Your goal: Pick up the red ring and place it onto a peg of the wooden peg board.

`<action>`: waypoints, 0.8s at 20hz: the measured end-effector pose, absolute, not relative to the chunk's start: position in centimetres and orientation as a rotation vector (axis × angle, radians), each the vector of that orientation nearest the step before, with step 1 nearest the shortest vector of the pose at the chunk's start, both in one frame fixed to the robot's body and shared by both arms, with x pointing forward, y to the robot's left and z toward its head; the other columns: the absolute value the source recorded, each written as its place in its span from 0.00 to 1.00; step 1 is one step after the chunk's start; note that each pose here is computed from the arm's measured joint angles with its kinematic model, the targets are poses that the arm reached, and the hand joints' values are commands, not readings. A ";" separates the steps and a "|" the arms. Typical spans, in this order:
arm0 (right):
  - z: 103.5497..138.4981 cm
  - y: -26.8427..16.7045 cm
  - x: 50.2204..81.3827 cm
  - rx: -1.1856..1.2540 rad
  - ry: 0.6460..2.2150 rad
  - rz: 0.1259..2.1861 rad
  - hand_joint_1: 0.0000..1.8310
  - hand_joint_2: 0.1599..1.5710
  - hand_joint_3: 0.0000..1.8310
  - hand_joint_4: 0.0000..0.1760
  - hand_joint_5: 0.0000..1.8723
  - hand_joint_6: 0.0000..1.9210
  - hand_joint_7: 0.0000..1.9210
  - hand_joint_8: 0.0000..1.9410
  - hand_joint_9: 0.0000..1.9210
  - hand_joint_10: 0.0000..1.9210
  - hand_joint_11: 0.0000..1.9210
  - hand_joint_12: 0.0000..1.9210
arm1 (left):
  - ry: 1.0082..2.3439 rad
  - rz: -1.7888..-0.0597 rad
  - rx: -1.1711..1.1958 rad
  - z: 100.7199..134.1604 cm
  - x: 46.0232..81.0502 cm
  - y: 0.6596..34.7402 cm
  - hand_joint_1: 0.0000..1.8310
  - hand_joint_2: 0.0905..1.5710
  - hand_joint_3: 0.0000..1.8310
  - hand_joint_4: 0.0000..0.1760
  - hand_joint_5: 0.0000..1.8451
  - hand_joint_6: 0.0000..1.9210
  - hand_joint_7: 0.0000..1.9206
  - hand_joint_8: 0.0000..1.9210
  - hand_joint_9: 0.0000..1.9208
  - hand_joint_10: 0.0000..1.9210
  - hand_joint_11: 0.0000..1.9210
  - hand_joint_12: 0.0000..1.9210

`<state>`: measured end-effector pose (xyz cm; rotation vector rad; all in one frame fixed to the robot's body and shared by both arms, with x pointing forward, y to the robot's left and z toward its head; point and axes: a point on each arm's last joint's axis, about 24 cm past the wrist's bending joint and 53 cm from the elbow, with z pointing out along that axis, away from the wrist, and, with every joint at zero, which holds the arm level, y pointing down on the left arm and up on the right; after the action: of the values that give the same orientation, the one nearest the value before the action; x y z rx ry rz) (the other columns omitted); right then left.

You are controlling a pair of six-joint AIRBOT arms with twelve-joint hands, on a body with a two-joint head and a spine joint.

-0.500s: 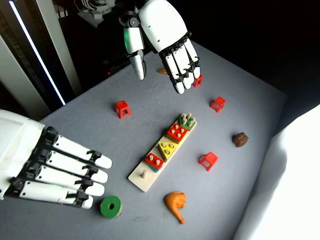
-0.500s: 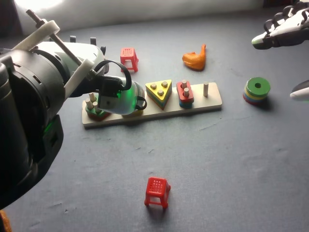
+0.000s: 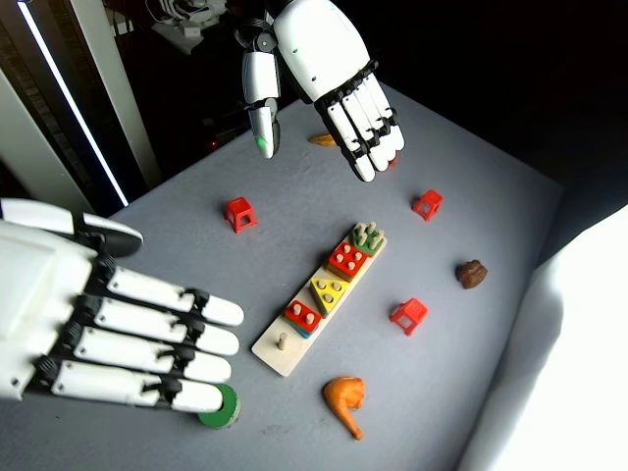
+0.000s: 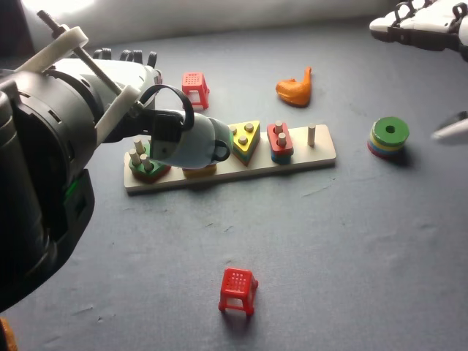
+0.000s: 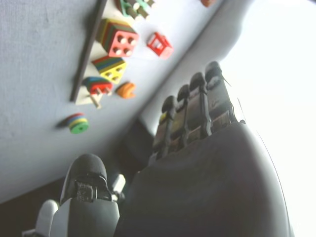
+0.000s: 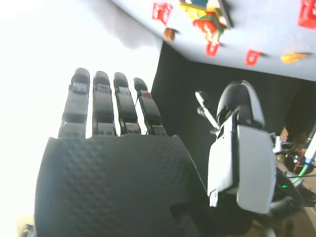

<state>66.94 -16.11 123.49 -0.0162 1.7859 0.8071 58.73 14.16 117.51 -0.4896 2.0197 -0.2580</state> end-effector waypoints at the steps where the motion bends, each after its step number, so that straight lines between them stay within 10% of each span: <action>1: 122.8 -16.4 67.8 0.002 1.809 0.798 0.69 0.53 0.00 0.00 0.00 0.00 0.00 0.00 0.00 0.00 0.00 0.00 | 2.024 -0.258 -0.492 117.4 58.7 14.2 0.00 0.74 0.01 0.00 0.00 0.00 0.00 0.00 0.00 0.00 0.00 0.00; 9: 119.6 -15.7 70.4 0.022 1.898 0.775 0.70 0.55 0.00 0.00 0.00 0.00 0.00 0.00 0.00 0.00 0.02 0.01 | 2.037 -0.262 -0.498 117.1 58.5 14.1 0.00 0.74 0.01 0.00 0.00 0.00 0.00 0.00 0.00 0.00 0.00 0.00; 16: 117.1 -13.4 73.1 0.012 1.929 0.769 0.74 0.55 0.00 0.00 0.01 0.00 0.00 0.00 0.00 0.00 0.00 0.21 | 2.044 -0.259 -0.504 116.9 58.4 14.1 0.00 0.74 0.01 0.00 0.00 0.00 0.00 0.00 0.00 0.00 0.00 0.00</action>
<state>73.09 -13.43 117.13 0.0124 1.9292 0.7687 58.41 14.14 116.95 -0.5044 2.0443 -0.2586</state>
